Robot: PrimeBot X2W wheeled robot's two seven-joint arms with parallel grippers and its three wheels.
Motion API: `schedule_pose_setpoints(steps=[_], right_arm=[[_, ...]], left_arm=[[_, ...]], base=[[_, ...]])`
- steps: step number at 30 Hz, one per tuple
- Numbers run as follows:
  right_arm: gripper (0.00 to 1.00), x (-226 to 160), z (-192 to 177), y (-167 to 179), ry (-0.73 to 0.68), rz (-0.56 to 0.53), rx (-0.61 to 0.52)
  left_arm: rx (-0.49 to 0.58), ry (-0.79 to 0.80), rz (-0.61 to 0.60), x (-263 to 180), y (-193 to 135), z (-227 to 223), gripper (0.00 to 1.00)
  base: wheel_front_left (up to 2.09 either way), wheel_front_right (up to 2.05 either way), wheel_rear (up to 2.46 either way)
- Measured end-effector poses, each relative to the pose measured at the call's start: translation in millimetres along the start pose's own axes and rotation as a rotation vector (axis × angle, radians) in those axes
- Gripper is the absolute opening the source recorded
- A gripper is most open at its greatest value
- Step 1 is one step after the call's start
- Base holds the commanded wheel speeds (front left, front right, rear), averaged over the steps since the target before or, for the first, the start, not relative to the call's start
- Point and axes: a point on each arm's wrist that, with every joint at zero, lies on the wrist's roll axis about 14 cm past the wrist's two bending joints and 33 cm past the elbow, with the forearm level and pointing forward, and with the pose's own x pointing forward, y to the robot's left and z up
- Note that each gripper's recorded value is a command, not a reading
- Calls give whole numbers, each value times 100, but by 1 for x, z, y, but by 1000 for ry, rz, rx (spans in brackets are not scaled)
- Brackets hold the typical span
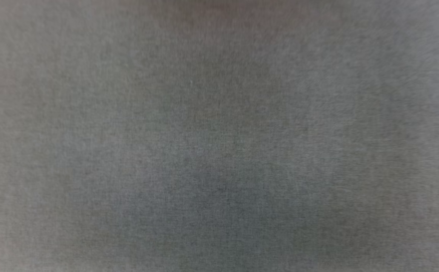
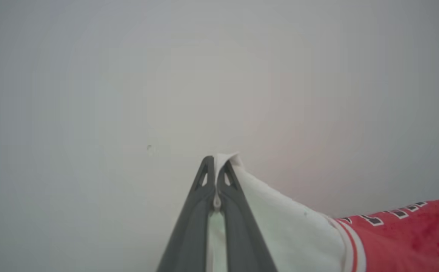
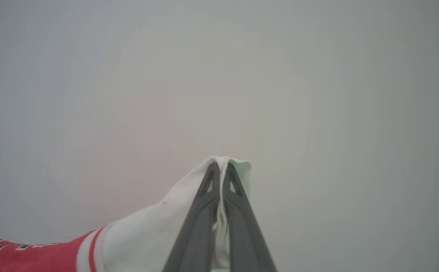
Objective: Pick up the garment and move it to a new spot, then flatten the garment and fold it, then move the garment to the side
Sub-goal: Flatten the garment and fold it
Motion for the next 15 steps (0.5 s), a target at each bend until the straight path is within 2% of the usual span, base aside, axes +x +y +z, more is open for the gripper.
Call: schedule_pose_setpoints(steps=[4, 8, 15], right_arm=[[0, -15, -77, 3, 145, 27, -33], [0, -48, -148, 7, 309, 30, 15], [0, -107, -203, 22, 590, 20, 155]], left_arm=[[-7, 95, 12, 4, 7, -68, 0], [-18, 279, 47, -16, 19, -144, 0], [10, 558, 66, -73, 30, -206, 0]], base=[[0, 0, 0], [0, 0, 0], [0, 0, 0]])
